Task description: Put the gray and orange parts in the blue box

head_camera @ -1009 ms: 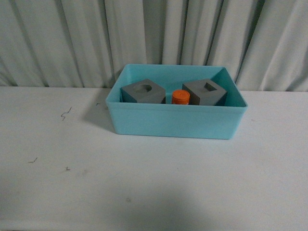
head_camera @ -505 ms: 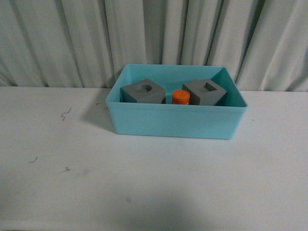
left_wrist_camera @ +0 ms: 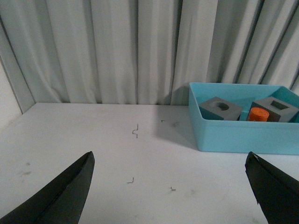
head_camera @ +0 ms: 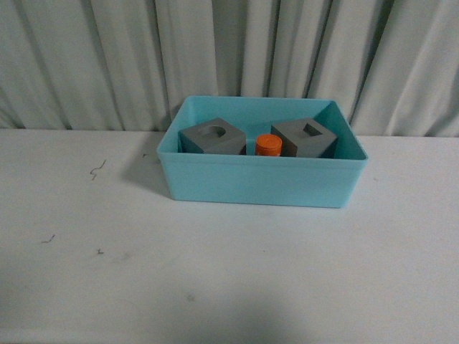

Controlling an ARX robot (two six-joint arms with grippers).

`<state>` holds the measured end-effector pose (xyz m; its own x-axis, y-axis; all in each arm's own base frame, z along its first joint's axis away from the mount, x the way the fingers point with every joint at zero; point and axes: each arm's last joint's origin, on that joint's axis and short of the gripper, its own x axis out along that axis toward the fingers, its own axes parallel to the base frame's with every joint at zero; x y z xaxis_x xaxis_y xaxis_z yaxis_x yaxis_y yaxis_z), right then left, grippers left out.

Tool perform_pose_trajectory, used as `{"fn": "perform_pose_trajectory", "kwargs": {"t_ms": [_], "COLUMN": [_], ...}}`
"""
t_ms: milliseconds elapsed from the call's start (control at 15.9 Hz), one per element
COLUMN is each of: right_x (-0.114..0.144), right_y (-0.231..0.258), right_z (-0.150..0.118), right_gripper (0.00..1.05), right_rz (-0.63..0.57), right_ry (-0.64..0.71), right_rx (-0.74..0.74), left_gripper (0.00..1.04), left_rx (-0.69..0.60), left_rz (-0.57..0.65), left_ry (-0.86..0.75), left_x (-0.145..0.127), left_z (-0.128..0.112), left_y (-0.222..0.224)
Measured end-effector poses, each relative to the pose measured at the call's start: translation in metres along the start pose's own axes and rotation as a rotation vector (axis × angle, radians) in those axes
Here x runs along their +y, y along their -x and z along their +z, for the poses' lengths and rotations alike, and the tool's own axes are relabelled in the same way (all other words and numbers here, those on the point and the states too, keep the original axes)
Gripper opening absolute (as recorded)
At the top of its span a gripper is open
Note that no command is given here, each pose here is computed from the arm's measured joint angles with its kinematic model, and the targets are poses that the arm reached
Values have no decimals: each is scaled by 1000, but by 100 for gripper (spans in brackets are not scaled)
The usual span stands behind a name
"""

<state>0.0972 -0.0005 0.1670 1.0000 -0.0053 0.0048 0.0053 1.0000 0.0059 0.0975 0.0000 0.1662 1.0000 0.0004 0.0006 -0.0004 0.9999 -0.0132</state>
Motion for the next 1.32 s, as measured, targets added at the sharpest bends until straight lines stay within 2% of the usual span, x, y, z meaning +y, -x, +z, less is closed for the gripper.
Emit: {"fn": "perform_pose_trajectory", "kwargs": {"t_ms": [63, 126, 252, 315, 1325], "right_x": [0, 0, 0, 0, 0], "right_y": [0, 0, 0, 0, 0], "right_z": [0, 0, 0, 0, 0], "right_gripper": [2, 8, 77, 97, 98], "right_rz": [0, 0, 0, 0, 0], "right_ry": [0, 1, 1, 1, 1], "right_rx": [0, 0, 0, 0, 0], "left_gripper": [98, 98, 98, 98, 98], "left_rx": [0, 0, 0, 0, 0], "left_rz": [0, 0, 0, 0, 0], "left_ry": [0, 0, 0, 0, 0], "left_x": [0, 0, 0, 0, 0], "left_z": [0, 0, 0, 0, 0], "left_y": [0, 0, 0, 0, 0]}}
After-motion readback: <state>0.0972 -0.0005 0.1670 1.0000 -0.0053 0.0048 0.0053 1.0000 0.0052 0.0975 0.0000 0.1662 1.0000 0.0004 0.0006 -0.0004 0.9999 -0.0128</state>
